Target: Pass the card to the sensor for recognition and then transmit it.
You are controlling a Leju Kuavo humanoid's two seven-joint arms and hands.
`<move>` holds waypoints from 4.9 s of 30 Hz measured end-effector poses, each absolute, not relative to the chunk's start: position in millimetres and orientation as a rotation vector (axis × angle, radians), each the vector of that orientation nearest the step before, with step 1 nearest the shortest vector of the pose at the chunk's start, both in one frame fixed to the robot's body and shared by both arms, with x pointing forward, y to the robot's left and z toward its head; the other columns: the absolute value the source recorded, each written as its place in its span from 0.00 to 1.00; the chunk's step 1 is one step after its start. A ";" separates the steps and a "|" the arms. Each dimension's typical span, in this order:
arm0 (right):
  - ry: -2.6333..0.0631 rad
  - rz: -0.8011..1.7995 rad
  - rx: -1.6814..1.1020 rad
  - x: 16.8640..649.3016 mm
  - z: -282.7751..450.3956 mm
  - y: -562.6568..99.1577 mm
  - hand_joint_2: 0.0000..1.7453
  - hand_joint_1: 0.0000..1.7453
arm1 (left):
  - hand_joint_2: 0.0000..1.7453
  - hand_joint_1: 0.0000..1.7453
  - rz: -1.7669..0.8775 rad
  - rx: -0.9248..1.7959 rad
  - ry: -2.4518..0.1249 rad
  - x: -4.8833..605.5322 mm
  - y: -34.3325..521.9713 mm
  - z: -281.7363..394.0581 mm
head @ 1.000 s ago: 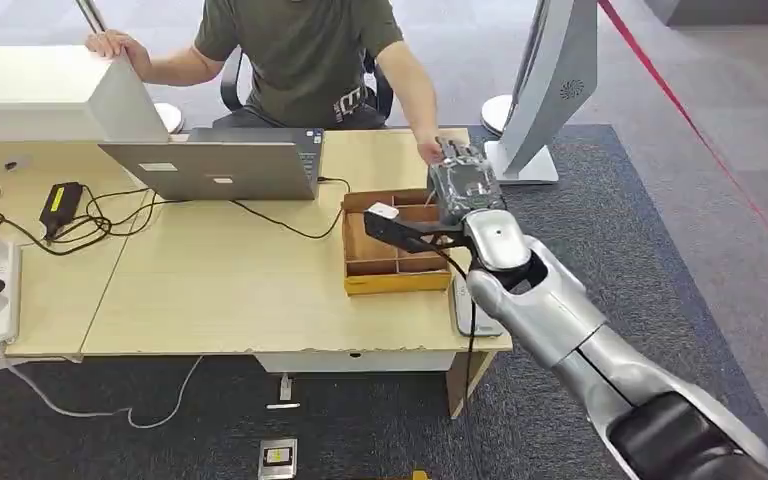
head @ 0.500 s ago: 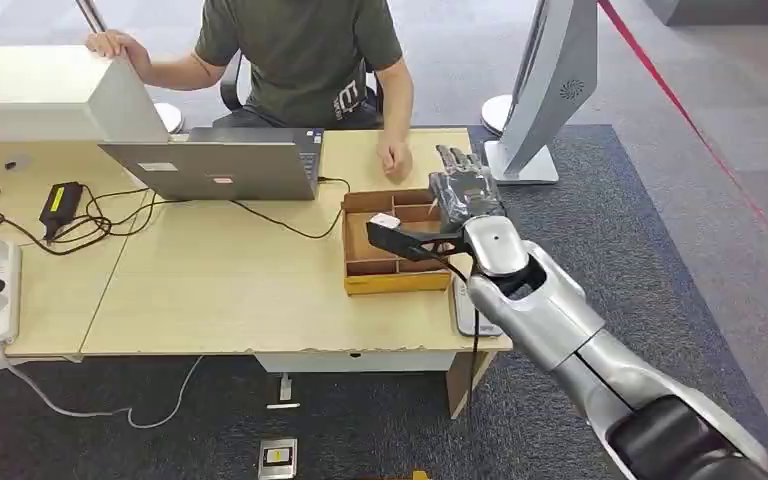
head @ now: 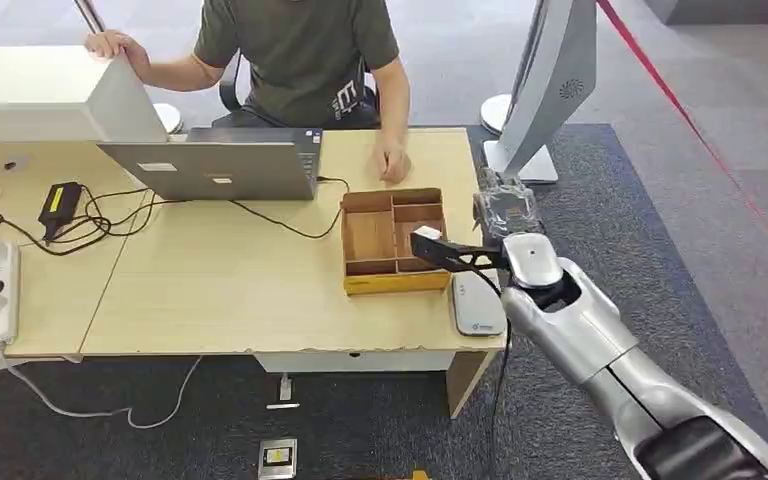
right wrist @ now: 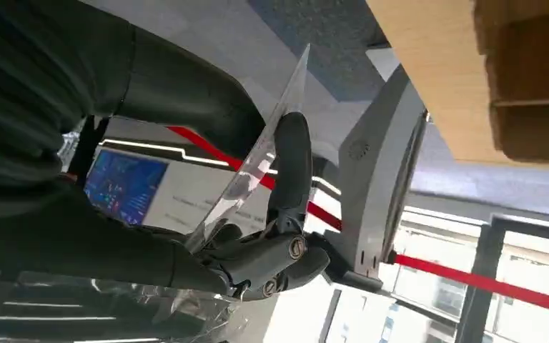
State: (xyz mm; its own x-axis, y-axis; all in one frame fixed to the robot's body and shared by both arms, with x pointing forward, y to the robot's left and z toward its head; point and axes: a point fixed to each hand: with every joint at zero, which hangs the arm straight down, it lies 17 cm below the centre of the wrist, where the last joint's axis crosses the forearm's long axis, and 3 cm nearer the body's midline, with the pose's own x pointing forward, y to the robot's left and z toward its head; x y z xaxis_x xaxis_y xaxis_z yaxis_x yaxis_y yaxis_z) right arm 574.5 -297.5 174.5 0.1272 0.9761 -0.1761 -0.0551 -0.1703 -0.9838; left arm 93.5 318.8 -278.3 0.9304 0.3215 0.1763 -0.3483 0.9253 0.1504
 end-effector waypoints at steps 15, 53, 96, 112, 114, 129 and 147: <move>-0.978 1.278 -1.323 562.5 152.0 -312.9 1.00 1.00 | 0.00 0.00 0.334 0.183 -0.172 97.7 319.4 -277.5; -0.841 1.366 -1.226 533.6 79.1 -320.6 1.00 1.00 | 0.00 0.00 0.325 0.163 -0.161 97.3 315.4 -277.8; -0.848 1.288 -1.211 523.1 102.0 -345.6 1.00 1.00 | 0.00 0.00 0.247 0.135 -0.225 109.0 317.8 -275.1; -1.063 1.290 -1.369 568.0 209.1 -299.7 1.00 1.00 | 0.00 0.00 0.264 0.139 -0.221 108.4 319.4 -275.2; -1.132 1.294 -1.378 576.3 232.4 -275.7 1.00 1.00 | 0.00 0.00 0.266 0.139 -0.223 109.7 319.6 -275.0; -1.365 1.337 -1.292 589.8 274.5 -150.1 1.00 1.00 | 0.00 0.00 0.268 0.133 -0.231 111.7 317.4 -274.6; -1.207 1.322 -1.297 600.6 253.9 -185.7 1.00 1.00 | 0.00 0.00 0.264 0.117 -0.211 107.1 315.7 -275.5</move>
State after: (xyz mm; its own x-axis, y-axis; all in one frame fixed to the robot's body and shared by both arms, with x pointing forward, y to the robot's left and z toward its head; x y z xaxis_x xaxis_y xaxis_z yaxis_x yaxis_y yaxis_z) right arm 600.6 -185.7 253.9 -0.0475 0.9914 -0.1223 0.0318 -0.1209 -0.9922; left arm 107.1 315.7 -275.5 0.9437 0.2460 0.2213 -0.2704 0.9588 0.0871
